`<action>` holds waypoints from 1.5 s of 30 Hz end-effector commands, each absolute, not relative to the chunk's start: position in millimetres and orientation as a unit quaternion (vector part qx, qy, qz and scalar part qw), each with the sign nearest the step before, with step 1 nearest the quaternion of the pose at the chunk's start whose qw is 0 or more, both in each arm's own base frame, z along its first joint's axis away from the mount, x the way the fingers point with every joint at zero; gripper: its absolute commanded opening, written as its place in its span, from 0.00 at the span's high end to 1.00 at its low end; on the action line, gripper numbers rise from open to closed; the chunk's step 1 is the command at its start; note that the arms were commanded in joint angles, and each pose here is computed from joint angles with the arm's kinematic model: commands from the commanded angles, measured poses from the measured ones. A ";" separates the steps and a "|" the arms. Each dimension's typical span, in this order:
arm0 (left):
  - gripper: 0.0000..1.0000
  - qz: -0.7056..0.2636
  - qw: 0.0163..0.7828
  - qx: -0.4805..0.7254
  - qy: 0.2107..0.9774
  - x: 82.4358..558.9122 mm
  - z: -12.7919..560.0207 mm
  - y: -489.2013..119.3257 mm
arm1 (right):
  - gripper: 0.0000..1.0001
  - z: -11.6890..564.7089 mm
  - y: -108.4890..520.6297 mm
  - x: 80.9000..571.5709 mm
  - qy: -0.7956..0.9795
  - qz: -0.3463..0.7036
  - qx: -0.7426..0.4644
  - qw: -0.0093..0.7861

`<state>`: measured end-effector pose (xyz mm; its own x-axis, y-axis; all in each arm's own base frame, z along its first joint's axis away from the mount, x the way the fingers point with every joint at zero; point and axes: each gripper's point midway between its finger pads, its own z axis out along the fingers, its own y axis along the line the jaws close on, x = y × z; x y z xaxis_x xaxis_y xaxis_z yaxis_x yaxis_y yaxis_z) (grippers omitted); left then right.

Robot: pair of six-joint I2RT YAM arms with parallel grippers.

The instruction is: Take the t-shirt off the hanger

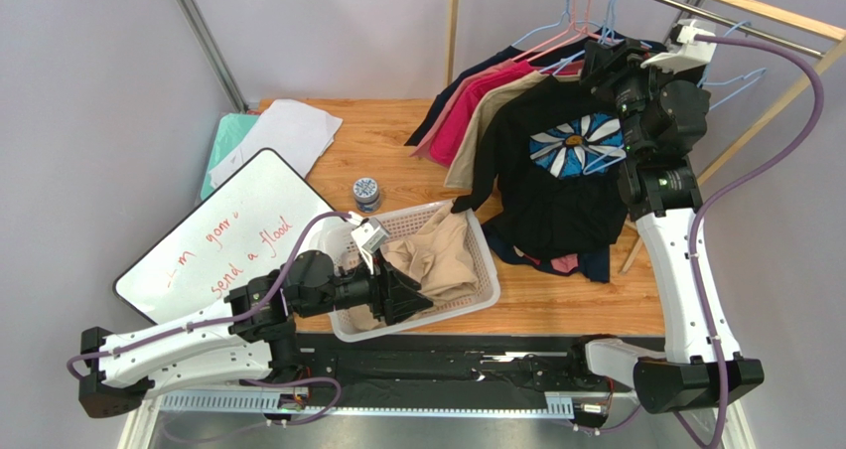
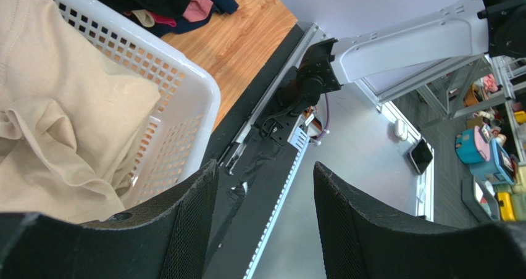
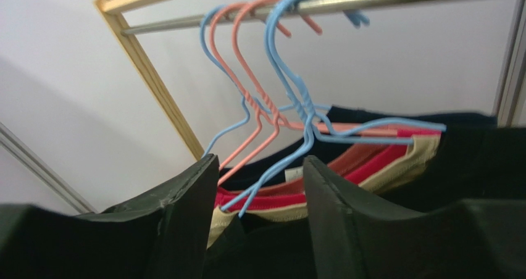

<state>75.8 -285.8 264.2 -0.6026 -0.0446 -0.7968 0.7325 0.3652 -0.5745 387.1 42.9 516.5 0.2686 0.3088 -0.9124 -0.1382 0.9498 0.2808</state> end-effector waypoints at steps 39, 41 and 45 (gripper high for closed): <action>0.37 -0.535 0.397 0.236 0.707 70.2 287.9 -277.6 | 0.63 485.0 75.9 433.1 0.650 0.313 0.189 0.666; 0.37 -0.533 0.398 0.235 0.709 70.6 287.2 -276.6 | 0.64 488.2 77.0 433.4 0.649 0.318 0.188 0.665; 0.37 -0.531 0.396 0.234 0.712 71.0 283.2 -276.5 | 0.66 491.1 75.8 432.7 0.645 0.317 0.190 0.669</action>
